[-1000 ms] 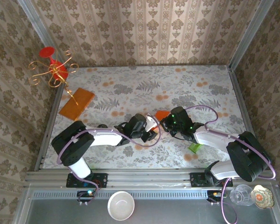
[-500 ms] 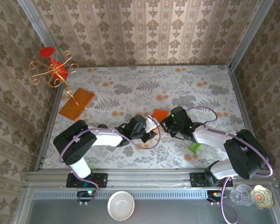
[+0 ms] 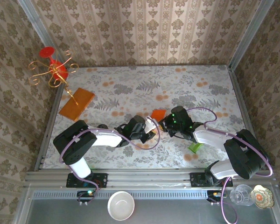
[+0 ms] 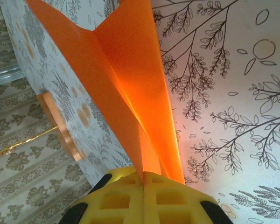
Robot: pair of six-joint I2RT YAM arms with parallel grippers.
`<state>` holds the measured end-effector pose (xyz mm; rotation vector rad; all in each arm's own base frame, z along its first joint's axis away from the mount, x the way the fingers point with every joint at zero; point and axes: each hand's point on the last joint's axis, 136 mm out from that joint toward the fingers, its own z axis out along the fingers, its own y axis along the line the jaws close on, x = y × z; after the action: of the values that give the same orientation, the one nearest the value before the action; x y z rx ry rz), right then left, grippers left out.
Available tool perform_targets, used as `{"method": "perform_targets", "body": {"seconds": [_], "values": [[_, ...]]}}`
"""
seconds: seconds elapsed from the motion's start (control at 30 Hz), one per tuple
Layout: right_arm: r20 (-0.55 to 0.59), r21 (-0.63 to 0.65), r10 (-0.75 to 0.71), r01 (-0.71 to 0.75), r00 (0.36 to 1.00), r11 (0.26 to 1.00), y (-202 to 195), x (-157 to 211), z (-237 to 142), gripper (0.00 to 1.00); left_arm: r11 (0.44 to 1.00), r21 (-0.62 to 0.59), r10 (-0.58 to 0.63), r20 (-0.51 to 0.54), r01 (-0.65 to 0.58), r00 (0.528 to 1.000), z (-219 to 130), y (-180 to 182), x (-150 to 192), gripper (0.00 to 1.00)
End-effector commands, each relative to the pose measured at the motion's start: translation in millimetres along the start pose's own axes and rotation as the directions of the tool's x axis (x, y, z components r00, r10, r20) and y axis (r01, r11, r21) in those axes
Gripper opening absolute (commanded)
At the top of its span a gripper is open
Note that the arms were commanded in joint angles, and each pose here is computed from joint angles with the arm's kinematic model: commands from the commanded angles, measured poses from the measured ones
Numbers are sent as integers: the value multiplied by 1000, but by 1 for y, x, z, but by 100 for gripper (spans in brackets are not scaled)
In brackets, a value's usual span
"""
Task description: Fold a paper plane with a square sheet of paper (pick it up from the middle)
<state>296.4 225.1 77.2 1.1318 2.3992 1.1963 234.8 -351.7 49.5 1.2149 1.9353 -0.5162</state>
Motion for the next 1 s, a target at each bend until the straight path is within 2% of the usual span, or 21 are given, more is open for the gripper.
{"method": "perform_targets", "body": {"seconds": [0.0, 0.07, 0.13, 0.3, 0.4, 0.53, 0.67, 0.97], "values": [[-23, 2, 36, -36, 999, 999, -3, 2, 2, 0, 999, -23, 23, 2, -23, 1000, -5, 5, 2, 32], [-21, 9, 37, -37, 999, 999, -5, 2, 1, 2, 999, -23, 25, 2, -25, 1000, -6, 5, 3, 26], [-18, 29, 25, -24, 1000, 999, -8, 0, -1, 9, 999, -22, 23, -2, -23, 1000, -7, 5, 3, 22], [25, 77, -77, 75, 997, 994, -11, -13, -13, 49, 1000, 1, -6, -11, 6, 1000, -11, 5, 7, 14], [49, 119, -176, 169, 983, 978, -12, -25, -23, 61, 997, 36, -62, -11, 62, 998, -15, 6, 11, 10], [48, 185, -277, 264, 960, 947, -19, -33, -29, 66, 978, 103, -178, -25, 179, 984, -18, 6, 15, 6], [38, 216, -333, 317, 942, 923, -27, -36, -30, 68, 931, 170, -319, -51, 323, 946, -22, 8, 15, 2], [-15, 163, -480, 476, 877, 864, -25, -29, -23, 68, 817, 233, -507, -144, 527, 850, -19, 18, 14, 0]]}}
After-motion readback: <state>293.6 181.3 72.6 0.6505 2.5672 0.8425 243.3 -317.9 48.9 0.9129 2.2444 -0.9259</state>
